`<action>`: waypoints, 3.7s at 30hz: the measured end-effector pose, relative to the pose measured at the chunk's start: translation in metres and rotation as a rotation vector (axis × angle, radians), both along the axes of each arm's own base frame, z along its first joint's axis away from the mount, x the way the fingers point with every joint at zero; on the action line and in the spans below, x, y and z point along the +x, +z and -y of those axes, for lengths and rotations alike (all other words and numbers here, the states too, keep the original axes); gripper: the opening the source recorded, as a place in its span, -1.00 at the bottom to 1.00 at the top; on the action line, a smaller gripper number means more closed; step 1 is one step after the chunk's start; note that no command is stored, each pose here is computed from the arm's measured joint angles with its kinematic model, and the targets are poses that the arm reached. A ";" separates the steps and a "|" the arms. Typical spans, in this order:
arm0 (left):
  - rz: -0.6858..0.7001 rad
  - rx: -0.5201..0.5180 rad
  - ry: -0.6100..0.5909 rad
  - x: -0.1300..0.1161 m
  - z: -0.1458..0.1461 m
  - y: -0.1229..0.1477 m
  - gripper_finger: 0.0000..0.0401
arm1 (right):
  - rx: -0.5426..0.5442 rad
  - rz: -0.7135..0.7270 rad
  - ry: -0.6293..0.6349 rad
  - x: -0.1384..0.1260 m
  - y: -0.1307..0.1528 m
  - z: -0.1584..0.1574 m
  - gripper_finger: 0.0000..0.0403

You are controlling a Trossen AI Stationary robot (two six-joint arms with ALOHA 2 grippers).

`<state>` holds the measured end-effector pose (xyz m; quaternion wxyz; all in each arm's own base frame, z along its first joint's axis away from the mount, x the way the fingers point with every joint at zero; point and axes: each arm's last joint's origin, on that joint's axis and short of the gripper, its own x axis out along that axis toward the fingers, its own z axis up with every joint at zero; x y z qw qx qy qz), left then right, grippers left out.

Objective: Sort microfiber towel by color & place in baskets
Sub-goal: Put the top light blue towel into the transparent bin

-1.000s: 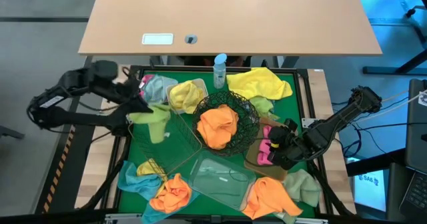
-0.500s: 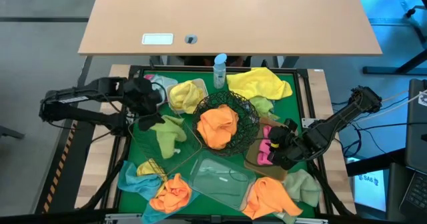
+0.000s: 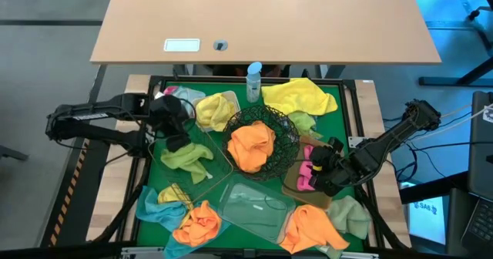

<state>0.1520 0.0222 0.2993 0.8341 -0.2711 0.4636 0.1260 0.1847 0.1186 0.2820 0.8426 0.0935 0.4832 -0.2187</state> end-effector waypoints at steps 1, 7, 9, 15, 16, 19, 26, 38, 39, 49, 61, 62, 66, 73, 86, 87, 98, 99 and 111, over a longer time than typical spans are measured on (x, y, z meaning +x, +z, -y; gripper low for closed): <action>-0.003 0.027 0.015 0.000 -0.001 0.000 -0.34 | 0.000 0.000 0.000 0.000 0.000 0.000 0.00; -0.054 0.312 0.147 -0.002 -0.010 0.000 -0.34 | 0.000 0.000 0.000 0.000 0.000 0.000 0.00; -0.080 0.412 0.255 -0.003 -0.017 0.001 -0.34 | 0.000 0.000 0.000 0.000 0.000 0.000 0.00; -0.126 0.476 0.471 -0.011 -0.041 0.002 -0.34 | 0.002 -0.002 0.001 0.000 0.000 0.000 0.00; -0.133 0.466 0.497 -0.013 -0.045 0.001 -0.34 | 0.002 -0.002 0.001 0.000 0.000 0.000 0.00; -0.170 0.440 0.576 -0.017 -0.060 -0.001 -0.34 | 0.002 -0.002 0.001 0.000 0.000 0.000 0.00; -0.332 0.407 0.624 -0.021 -0.100 -0.017 -0.35 | 0.002 -0.003 0.001 0.000 0.000 0.000 0.00; -0.545 0.209 0.597 -0.016 -0.167 -0.073 -0.35 | 0.004 -0.003 0.001 0.000 0.000 0.000 0.00; -0.562 0.195 0.603 -0.017 -0.170 -0.077 -0.35 | 0.004 -0.003 0.001 0.000 0.000 0.000 0.00; -0.590 0.010 0.584 -0.023 -0.191 -0.107 -0.35 | 0.004 -0.003 0.001 0.000 0.000 0.000 0.00; -0.592 -0.043 0.578 -0.024 -0.194 -0.114 -0.90 | 0.004 -0.003 0.001 0.000 0.000 0.000 0.00; -0.587 -0.036 0.575 -0.024 -0.193 -0.112 -0.95 | 0.004 -0.003 0.001 0.000 0.000 0.000 0.00; -0.564 -0.016 0.578 -0.026 -0.190 -0.103 -0.98 | 0.004 -0.003 0.001 0.000 0.000 0.000 0.00; -0.406 0.009 0.570 -0.031 -0.177 -0.075 -0.99 | 0.003 -0.003 0.001 0.000 0.000 0.000 0.00; 0.173 0.172 0.560 -0.059 -0.114 0.037 -1.00 | -0.016 0.011 -0.004 0.000 0.000 0.000 0.00; 0.229 0.184 0.550 -0.060 -0.108 0.047 -1.00 | -0.022 0.017 -0.005 0.000 0.000 0.001 0.00; 0.673 0.275 0.357 -0.064 -0.053 0.127 -1.00 | -0.094 0.084 -0.025 0.002 0.002 0.002 0.00; 0.702 0.285 0.335 -0.064 -0.050 0.133 -1.00 | -0.098 0.099 -0.028 0.003 0.003 0.002 0.00; 1.045 0.218 0.053 -0.037 -0.027 0.174 -1.00 | -0.164 0.207 0.073 0.015 0.008 -0.004 0.00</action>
